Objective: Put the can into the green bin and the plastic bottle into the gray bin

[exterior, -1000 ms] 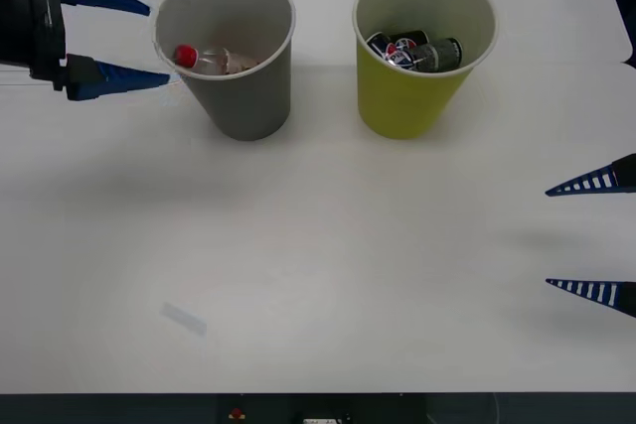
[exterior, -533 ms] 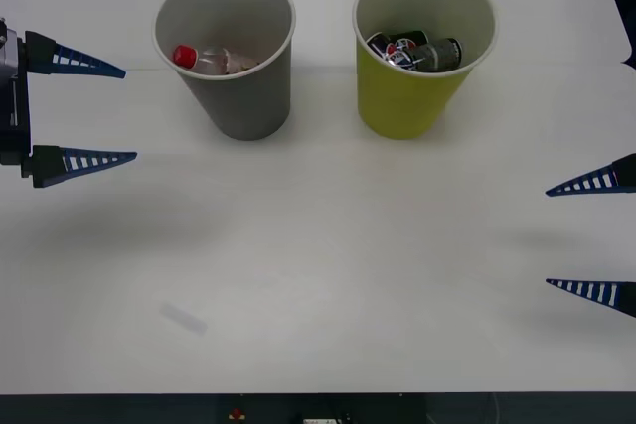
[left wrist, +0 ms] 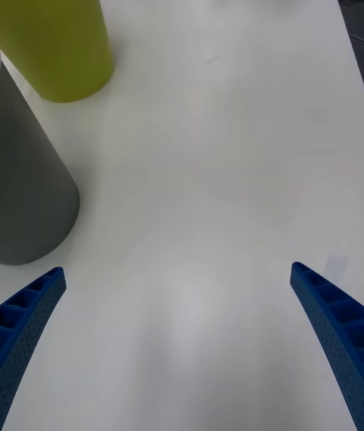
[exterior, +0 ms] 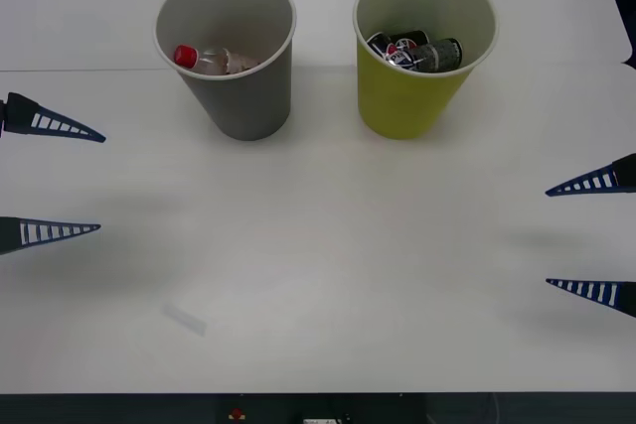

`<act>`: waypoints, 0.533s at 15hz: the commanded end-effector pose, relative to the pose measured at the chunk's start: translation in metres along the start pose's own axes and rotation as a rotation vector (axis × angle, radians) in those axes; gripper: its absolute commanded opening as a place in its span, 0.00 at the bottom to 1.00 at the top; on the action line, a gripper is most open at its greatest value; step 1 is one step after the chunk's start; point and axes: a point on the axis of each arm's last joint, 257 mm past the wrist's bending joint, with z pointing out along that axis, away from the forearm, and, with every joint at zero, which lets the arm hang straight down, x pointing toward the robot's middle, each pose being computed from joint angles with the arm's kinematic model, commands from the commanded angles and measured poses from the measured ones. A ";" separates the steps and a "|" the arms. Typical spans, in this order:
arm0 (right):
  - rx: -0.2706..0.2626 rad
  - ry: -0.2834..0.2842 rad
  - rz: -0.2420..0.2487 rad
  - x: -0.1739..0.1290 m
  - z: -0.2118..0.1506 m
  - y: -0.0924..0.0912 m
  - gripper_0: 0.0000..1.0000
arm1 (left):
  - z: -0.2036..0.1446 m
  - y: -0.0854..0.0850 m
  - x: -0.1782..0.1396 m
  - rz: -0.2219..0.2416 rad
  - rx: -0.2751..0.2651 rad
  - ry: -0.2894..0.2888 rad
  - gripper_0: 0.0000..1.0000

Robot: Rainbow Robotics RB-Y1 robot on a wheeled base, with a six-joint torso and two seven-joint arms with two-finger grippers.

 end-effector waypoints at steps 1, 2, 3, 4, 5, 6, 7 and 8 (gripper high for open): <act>0.000 0.000 0.000 0.000 0.000 0.000 1.00 | -0.004 -0.016 0.007 -0.016 0.037 0.010 1.00; 0.000 0.000 0.000 0.000 0.000 0.000 1.00 | -0.004 -0.021 0.009 -0.020 0.048 0.010 1.00; 0.000 0.000 0.000 0.000 0.000 0.000 1.00 | -0.004 -0.025 0.012 -0.024 0.054 0.013 1.00; 0.000 0.000 0.000 0.000 0.000 0.000 1.00 | -0.004 -0.029 0.014 -0.029 0.062 0.014 1.00; 0.000 0.000 0.000 0.000 0.000 0.000 1.00 | -0.005 -0.032 0.015 -0.031 0.068 0.016 1.00; 0.000 0.000 0.000 0.000 0.000 0.000 1.00 | -0.006 -0.034 0.016 -0.030 0.073 0.019 1.00; 0.000 0.000 0.000 0.000 0.000 0.000 1.00 | -0.006 -0.035 0.017 -0.033 0.075 0.019 1.00; 0.000 0.000 0.000 0.000 0.000 0.000 1.00 | -0.006 -0.037 0.017 -0.036 0.081 0.020 1.00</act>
